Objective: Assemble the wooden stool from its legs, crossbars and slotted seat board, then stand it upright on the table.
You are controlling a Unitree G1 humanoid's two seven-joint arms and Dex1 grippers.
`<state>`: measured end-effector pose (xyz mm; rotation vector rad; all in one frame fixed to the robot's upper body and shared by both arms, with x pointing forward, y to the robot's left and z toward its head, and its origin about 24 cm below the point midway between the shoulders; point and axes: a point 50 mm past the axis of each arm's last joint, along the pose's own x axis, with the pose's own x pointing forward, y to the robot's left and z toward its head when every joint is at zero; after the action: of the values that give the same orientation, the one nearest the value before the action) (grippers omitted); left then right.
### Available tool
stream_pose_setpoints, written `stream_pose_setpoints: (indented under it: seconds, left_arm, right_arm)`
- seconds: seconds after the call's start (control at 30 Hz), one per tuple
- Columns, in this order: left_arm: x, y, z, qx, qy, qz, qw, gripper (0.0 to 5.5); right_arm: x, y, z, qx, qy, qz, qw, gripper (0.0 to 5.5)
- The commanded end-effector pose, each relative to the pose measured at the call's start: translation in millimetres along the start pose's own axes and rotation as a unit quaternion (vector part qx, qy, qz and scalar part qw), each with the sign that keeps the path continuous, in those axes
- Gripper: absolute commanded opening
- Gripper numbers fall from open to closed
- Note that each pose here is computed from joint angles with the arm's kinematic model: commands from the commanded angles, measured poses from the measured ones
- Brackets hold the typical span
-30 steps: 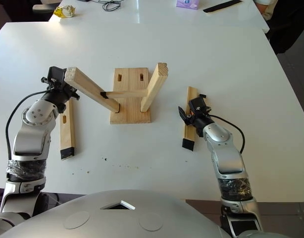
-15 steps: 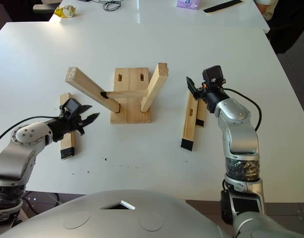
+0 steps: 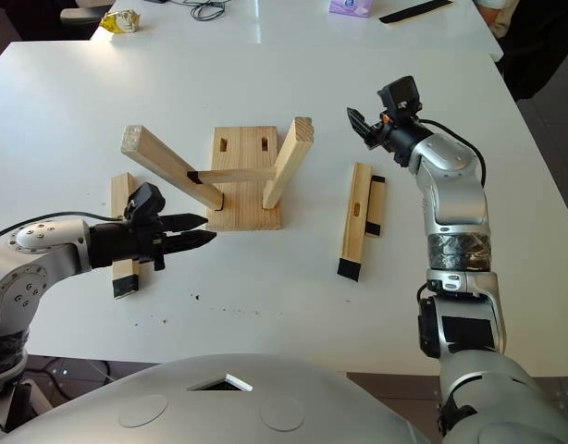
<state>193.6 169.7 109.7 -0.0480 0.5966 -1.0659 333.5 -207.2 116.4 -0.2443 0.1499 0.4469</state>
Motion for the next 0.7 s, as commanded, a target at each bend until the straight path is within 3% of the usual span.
stream_pose_setpoints:
  seconds: [0.03, 0.3, 0.7]
  left_arm:
    - [16.8, -5.6, 1.0, 0.01, 0.009, -0.015, 1.0, 2.03]
    - [45.4, 14.0, -7.5, 0.07, 0.038, 0.065, 0.995, 2.03]
    - [38.6, 19.8, -27.1, 0.165, 0.112, 0.051, 0.979, 2.03]
  right_arm:
    - [29.6, 20.0, 7.6, 0.027, -0.032, 0.068, 0.997, 3.42]
    - [58.9, 34.5, 4.3, 0.053, -0.033, 0.167, 0.984, 3.42]
    - [68.4, 42.0, -22.3, 0.048, 0.023, 0.207, 0.977, 3.42]
